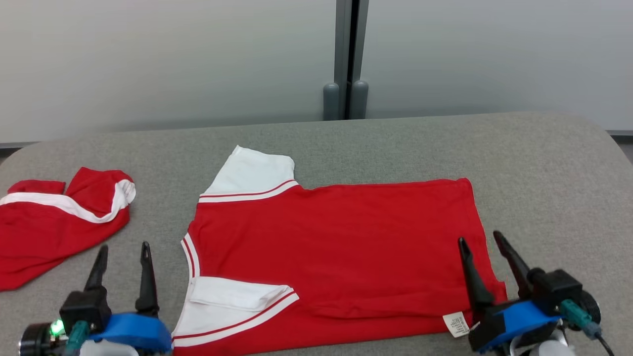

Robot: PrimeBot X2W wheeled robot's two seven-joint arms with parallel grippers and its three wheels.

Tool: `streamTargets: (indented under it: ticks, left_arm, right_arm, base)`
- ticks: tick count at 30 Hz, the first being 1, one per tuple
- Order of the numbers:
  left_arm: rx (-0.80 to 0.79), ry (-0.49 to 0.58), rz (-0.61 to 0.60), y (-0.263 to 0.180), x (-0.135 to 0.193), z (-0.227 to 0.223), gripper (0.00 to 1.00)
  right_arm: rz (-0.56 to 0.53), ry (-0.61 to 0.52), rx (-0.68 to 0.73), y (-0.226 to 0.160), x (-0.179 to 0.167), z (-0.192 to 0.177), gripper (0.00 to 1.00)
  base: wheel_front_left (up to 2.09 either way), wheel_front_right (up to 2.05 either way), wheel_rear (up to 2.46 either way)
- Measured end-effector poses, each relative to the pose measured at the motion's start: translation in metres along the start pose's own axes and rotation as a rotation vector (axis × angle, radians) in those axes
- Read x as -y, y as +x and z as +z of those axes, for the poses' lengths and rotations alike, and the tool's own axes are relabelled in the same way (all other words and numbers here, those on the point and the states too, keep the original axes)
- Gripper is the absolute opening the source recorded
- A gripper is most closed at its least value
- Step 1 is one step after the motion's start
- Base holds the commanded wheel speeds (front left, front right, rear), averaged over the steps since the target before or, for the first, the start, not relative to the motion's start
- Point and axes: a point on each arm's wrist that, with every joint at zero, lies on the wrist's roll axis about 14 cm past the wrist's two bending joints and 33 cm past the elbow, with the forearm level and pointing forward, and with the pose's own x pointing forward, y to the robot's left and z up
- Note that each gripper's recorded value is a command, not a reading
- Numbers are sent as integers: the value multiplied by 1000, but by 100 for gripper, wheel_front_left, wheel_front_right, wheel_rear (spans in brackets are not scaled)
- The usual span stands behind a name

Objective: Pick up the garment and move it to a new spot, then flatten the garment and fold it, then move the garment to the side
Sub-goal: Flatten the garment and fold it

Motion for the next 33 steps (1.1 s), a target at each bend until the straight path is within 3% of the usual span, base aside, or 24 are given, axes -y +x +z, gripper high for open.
streamTargets:
  ticks: [10,16,22,33]
  left_arm:
    - [102,123,-180,125,28,65,100]
    - [8,147,-260,201,57,64,100]
    - [-222,176,-372,236,93,13,100]
    - [-559,254,-441,256,104,-75,100]
  right_arm:
    - [-26,-139,72,75,50,46,100]
    - [-42,-175,-69,118,75,25,100]
    - [-14,-182,-217,142,82,-9,100]
    - [13,-182,-294,164,94,-35,100]
  base:
    - [0,0,0]
    - [0,0,0]
    - [0,0,0]
    - [0,0,0]
